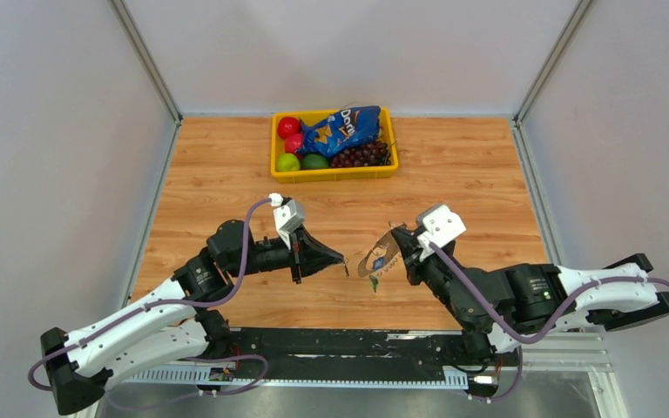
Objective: Put the keys on the keyring
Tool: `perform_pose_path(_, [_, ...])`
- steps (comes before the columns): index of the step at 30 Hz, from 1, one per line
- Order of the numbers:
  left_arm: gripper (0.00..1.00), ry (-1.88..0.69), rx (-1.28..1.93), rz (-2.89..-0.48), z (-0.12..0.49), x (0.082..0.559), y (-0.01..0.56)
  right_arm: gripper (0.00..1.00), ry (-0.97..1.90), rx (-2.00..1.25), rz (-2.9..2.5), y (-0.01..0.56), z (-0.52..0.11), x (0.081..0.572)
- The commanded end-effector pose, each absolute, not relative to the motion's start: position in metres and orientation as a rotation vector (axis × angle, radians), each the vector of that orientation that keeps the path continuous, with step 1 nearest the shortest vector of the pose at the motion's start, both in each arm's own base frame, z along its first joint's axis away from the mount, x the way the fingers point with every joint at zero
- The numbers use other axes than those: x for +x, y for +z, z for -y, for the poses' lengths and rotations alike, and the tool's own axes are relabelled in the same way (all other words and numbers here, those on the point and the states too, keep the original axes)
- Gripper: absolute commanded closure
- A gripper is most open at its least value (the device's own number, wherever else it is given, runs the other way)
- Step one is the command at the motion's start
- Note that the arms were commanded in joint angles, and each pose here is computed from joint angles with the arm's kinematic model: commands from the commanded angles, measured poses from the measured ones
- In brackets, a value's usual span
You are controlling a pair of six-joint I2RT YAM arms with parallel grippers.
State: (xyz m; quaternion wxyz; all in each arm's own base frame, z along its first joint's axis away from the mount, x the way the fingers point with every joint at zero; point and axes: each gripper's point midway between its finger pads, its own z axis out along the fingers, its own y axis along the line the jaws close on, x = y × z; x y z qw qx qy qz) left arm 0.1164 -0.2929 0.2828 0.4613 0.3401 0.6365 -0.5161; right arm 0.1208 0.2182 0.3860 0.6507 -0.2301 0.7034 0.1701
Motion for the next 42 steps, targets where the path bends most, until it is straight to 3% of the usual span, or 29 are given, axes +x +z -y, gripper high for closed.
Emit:
perform_pose_path(1, [1.00, -1.360, 0.850, -1.512, 0.291, 0.100, 0.302, 1.00, 0.312, -0.561, -1.564, 0.381, -0.221, 0.128])
perform_pose_path(24, [1.00, -1.378, 0.942, -1.402, 0.271, 0.074, 0.346, 1.00, 0.290, -1.035, -1.130, 0.354, -0.270, 0.113])
perform_pose_path(33, [1.00, -1.388, 1.055, -1.347, 0.264, 0.057, 0.359, 1.00, 0.257, -1.098, -1.079, 0.352, -0.276, 0.111])
perform_pose_path(42, [1.00, -1.349, 1.143, -1.302, 0.260, 0.051, 0.364, 1.00, 0.417, -1.123, -1.084, 0.357, -0.285, 0.096])
